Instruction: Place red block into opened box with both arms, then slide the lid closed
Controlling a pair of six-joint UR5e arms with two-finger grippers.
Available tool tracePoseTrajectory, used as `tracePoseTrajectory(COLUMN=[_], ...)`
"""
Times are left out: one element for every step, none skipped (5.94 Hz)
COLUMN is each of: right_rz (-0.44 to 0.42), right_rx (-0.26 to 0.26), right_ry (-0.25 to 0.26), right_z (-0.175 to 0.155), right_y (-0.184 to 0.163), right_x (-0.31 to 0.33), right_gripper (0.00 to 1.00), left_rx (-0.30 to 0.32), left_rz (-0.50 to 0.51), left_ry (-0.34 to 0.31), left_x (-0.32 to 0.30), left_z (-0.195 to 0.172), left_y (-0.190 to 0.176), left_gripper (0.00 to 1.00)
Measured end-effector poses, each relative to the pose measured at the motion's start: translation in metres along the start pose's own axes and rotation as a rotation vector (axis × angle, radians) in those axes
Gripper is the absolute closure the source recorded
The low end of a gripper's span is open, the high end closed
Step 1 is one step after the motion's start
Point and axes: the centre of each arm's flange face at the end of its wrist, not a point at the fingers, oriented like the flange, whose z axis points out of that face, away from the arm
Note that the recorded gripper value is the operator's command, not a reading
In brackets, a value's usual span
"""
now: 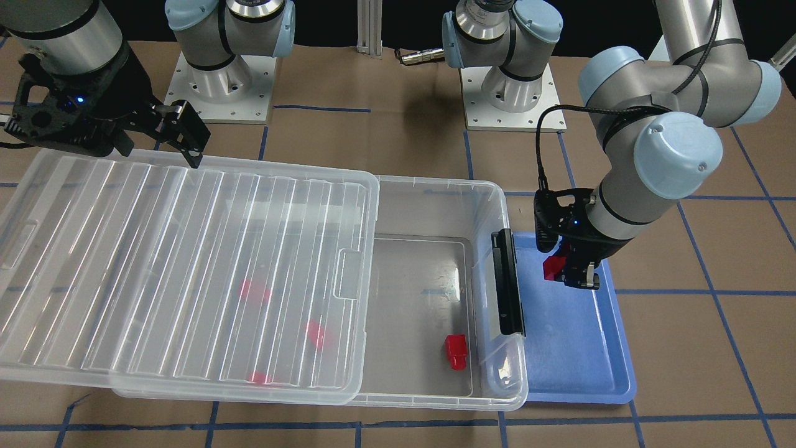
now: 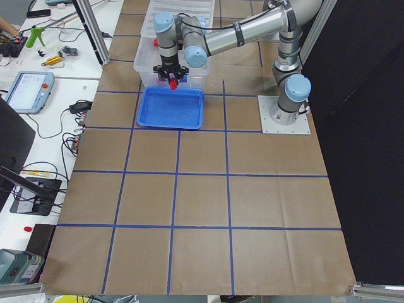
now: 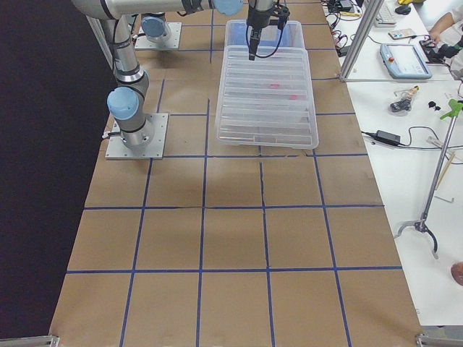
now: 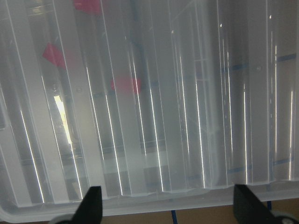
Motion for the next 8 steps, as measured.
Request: tracePoseTrajectory(right_rz=[0.0, 0.001, 0.003, 0.004, 0.005, 0.005, 0.005, 0.005], right_rx=[-0.001, -0.002, -0.003, -0.004, -0.005, -0.005, -0.006, -0.007], right_ry=[0.0, -0.002, -0.003, -0.003, -0.004, -0.005, -0.005, -0.005], right_z=[0.0, 0.001, 0.001, 0.002, 0.002, 0.002, 0.002, 0.003], right_y=[0.0, 0.0, 0.0, 0.0, 0.0, 0.0, 0.0, 0.0], right_x=[0.0, 0.0, 0.0, 0.0, 0.0, 0.0, 0.0, 0.0], right_gripper=[0.0, 0.0, 0.0, 0.0, 0.0, 0.0, 0.0, 0.0], left_rx=[-0.002, 0.004, 0.018, 0.031, 0.039, 0.044, 0.045, 0.043], left_rz=[-0.037, -0.103, -0.175, -0.203, -0.203, -0.198, -0.192, -0.187], left_ry=[-0.019, -0.025, -0.033, -0.039, -0.036, -0.015, 0.005, 0.022], left_x=[0.005, 0.01, 0.013, 0.013, 0.009, 0.005, 0.001, -0.003], left_z=[-0.022, -0.028, -0.025, -0.009, 0.019, 0.055, 0.09, 0.118], left_y=[-0.036, -0.074, -0.113, -0.145, -0.164, -0.173, -0.178, -0.181], left_gripper=[0.99, 0.99, 0.99, 0.99, 0.97, 0.96, 0.95, 0.91])
